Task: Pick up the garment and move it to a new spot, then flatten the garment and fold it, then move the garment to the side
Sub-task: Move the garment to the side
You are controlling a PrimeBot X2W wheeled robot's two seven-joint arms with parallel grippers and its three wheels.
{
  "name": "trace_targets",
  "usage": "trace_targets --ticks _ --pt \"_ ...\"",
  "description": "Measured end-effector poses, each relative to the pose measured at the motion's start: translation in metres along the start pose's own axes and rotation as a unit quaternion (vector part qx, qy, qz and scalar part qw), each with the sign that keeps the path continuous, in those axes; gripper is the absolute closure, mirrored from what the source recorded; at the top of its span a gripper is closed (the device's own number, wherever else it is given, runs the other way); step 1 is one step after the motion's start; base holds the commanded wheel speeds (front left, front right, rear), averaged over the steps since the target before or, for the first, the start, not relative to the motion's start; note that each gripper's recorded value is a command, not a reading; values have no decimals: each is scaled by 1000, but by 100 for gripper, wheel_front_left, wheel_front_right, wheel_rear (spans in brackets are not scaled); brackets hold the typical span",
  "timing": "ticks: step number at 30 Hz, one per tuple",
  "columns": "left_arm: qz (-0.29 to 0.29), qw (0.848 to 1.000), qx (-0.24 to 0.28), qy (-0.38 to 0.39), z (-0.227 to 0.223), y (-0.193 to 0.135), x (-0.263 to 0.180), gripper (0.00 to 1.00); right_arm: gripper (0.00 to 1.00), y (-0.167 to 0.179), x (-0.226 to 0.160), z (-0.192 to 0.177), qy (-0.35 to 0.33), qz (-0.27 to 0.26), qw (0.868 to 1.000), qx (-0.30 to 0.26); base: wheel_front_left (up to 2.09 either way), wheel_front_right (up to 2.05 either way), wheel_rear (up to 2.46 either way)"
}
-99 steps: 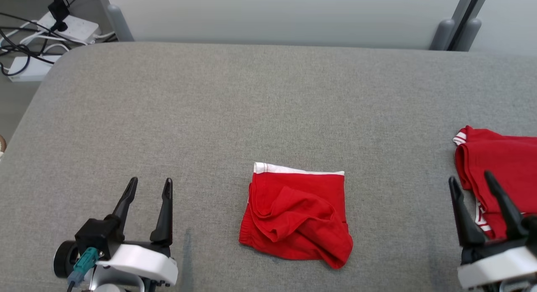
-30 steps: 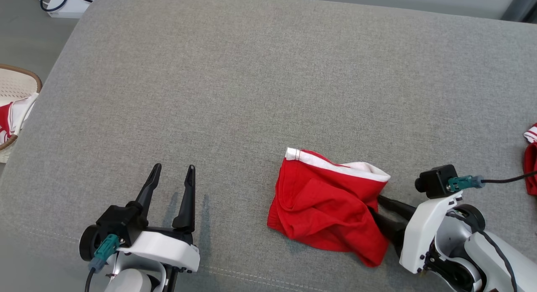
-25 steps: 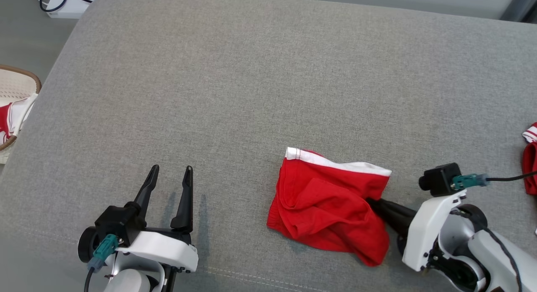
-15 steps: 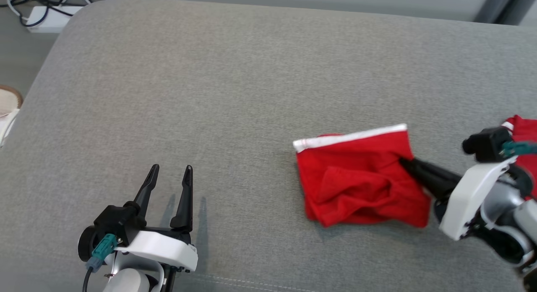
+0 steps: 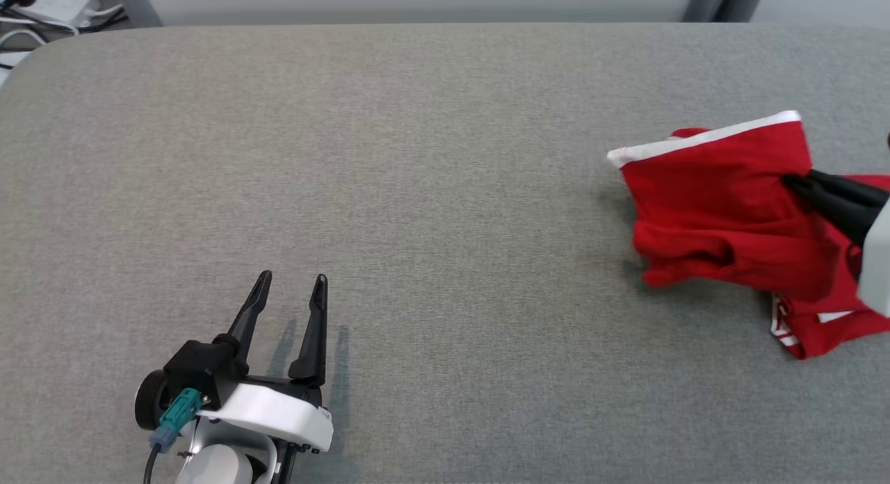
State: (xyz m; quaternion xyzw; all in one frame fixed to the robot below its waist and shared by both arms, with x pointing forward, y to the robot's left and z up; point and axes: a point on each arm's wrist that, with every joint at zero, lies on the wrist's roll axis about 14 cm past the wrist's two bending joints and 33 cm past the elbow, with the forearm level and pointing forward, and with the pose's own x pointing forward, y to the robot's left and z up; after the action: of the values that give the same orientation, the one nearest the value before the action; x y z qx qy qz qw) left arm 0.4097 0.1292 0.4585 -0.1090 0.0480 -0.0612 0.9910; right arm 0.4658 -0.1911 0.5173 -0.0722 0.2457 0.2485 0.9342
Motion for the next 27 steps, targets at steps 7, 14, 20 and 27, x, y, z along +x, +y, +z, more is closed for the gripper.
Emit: trace_targets --ticks 7,14,20,27 --pt "-21 1000 -1 12 -11 -11 13 0 100 -54 -10 -28 51 -69 996 17 0 0 0" --pt "-27 999 5 25 -22 -8 31 0 100 -112 -11 -61 108 -140 984 19 0 0 0" --pt "-27 999 7 36 -33 -1 46 0 100 -155 -4 -88 126 -196 972 13 0 0 0" --pt "-24 998 9 54 -48 5 57 0 0 -169 24 -125 116 -225 966 52 0 0 0"
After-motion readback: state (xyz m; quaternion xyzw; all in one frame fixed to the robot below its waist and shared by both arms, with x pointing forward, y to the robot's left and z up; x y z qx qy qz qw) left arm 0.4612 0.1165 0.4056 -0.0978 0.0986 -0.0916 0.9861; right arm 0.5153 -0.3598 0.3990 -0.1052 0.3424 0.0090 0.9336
